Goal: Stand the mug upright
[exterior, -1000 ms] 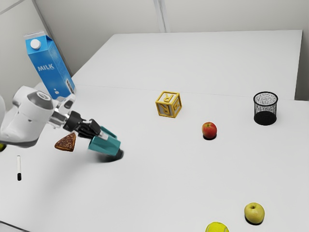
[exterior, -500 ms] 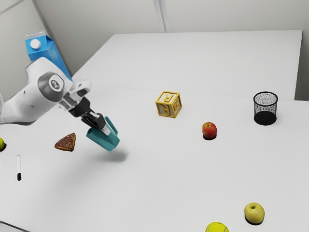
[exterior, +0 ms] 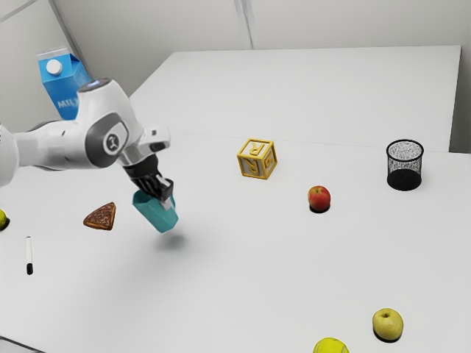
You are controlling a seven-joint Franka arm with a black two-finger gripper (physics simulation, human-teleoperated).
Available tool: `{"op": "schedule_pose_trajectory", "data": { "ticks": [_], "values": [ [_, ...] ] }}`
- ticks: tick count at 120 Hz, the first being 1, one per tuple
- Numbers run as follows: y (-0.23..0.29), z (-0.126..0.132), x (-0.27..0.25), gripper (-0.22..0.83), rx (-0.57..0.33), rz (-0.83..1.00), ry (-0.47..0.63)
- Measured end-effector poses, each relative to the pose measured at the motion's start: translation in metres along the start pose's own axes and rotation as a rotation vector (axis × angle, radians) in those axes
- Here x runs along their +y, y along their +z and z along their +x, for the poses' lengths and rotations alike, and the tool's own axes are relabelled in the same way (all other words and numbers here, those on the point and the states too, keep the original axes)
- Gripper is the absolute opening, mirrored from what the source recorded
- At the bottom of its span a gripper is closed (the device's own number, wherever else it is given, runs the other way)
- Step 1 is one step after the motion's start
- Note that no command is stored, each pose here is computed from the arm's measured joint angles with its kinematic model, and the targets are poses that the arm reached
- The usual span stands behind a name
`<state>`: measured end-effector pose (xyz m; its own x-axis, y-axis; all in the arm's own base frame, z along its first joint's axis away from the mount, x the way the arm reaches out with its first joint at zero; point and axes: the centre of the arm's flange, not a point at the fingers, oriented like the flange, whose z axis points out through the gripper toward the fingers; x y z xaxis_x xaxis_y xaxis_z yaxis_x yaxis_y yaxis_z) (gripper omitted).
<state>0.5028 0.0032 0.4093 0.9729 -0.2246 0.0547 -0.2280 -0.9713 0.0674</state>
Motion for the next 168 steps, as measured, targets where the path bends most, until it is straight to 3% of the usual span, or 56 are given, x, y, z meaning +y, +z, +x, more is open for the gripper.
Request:
{"op": "schedule_pose_trajectory", "data": {
  "ticks": [56,144,168],
  "values": [
    [0.025,0.009,0.017,-0.14,0.043,0.050,-0.137],
    [0.062,0.010,0.024,-0.14,-0.015,0.053,-0.235],
    [0.056,0.011,0.025,0.03,-0.001,0.064,-0.242]
  ]
}}
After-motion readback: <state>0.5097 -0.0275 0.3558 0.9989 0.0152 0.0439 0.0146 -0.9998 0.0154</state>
